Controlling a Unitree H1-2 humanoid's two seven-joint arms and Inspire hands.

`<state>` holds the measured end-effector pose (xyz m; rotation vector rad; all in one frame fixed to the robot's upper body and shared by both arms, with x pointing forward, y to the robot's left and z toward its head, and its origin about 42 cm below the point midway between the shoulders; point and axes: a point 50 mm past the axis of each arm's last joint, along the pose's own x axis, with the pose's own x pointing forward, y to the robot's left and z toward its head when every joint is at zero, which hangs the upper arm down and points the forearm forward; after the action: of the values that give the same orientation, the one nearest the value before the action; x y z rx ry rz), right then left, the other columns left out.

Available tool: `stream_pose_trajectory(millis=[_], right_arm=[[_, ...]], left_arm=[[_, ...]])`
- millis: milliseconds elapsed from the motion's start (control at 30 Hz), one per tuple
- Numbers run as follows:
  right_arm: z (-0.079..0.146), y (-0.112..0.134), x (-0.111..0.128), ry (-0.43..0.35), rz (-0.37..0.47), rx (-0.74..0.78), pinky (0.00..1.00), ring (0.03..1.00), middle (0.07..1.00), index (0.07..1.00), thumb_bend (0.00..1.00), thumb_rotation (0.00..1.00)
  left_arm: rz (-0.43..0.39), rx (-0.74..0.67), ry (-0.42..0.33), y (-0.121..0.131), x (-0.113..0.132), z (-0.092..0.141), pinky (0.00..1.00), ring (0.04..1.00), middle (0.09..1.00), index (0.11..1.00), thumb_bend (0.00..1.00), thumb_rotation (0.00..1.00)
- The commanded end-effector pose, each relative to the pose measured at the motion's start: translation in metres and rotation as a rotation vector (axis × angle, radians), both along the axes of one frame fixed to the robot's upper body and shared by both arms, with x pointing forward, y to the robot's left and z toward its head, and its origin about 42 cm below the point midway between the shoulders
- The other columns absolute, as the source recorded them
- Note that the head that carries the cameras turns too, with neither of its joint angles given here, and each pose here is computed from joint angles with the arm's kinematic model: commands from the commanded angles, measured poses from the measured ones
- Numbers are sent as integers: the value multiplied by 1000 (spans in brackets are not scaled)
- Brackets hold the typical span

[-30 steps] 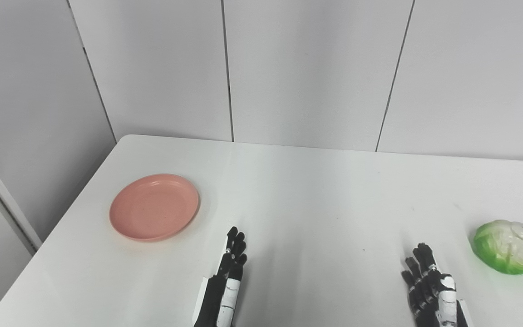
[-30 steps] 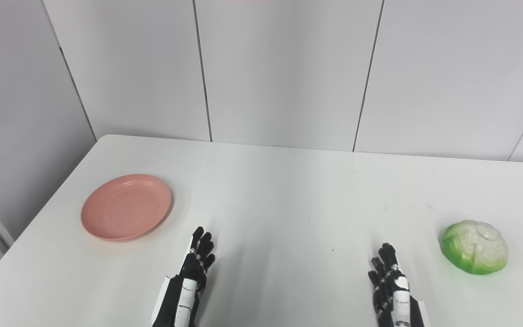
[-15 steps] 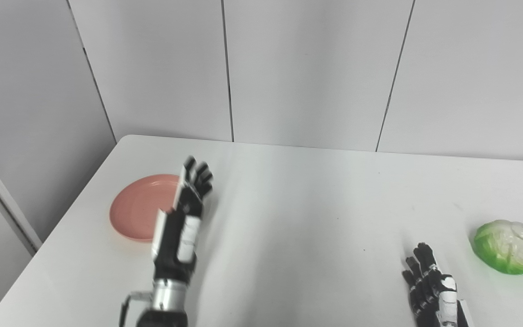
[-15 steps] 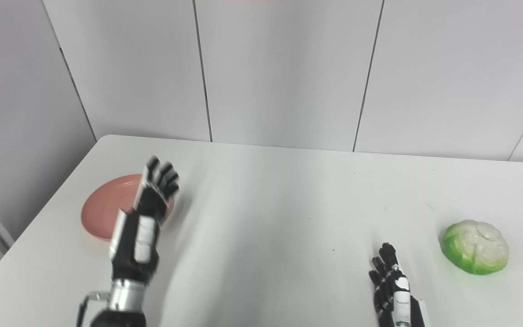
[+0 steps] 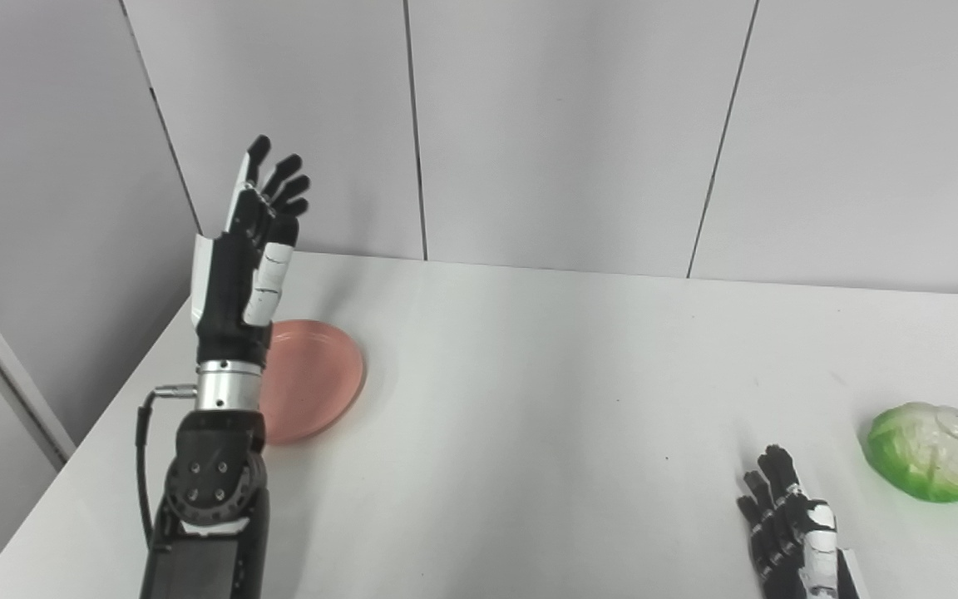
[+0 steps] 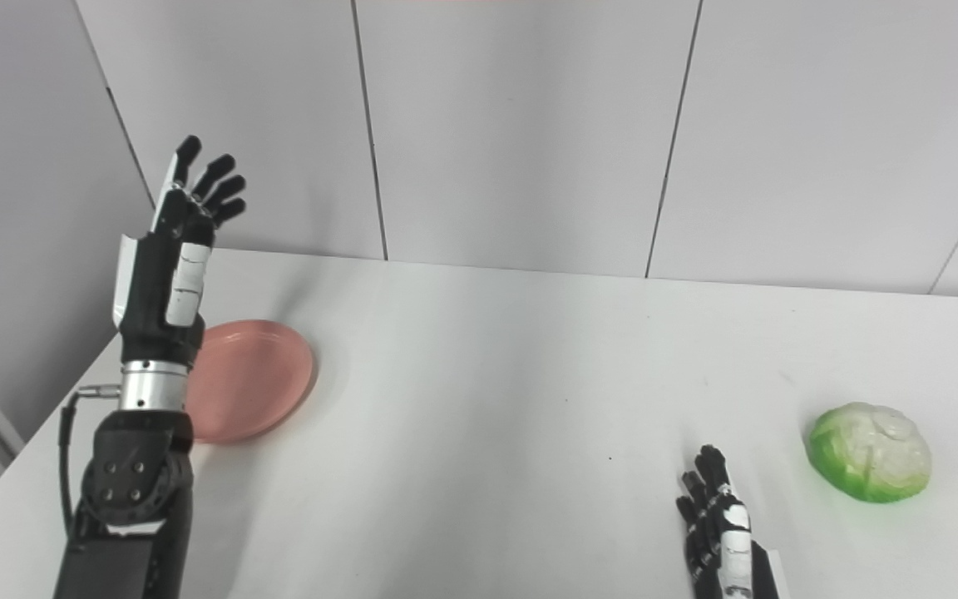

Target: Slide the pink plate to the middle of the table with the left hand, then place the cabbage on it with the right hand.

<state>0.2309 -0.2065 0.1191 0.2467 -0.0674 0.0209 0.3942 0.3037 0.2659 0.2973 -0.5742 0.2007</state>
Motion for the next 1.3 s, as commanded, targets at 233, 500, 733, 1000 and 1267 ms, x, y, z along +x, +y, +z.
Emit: stream_pose_trajectory(millis=[233,500,733,1000,1267], right_arm=[[-18,-11,-41,119,-14,-8,1000,990,998,962,787,1000],[-17,-13,-42,123,-10,-11,1000,987,996,959,789,1000],[-16,-13,-42,126,-10,-10,1000,994,1000,968,773,1000],[-16,-13,-44,128,-8,-15,1000,990,999,966,779,1000],[-15,-11,-43,129,-8,-14,1000,990,1000,964,797,1000]], left_arm=[[157,122,-41,77,32,29,820,889,923,964,840,918],[185,46,60,117,34,12,839,914,937,958,793,920],[121,-289,159,136,35,-24,878,916,936,939,859,880],[22,-485,212,132,33,-62,875,922,942,924,915,869],[-15,-527,261,125,39,-83,911,927,915,909,967,829]])
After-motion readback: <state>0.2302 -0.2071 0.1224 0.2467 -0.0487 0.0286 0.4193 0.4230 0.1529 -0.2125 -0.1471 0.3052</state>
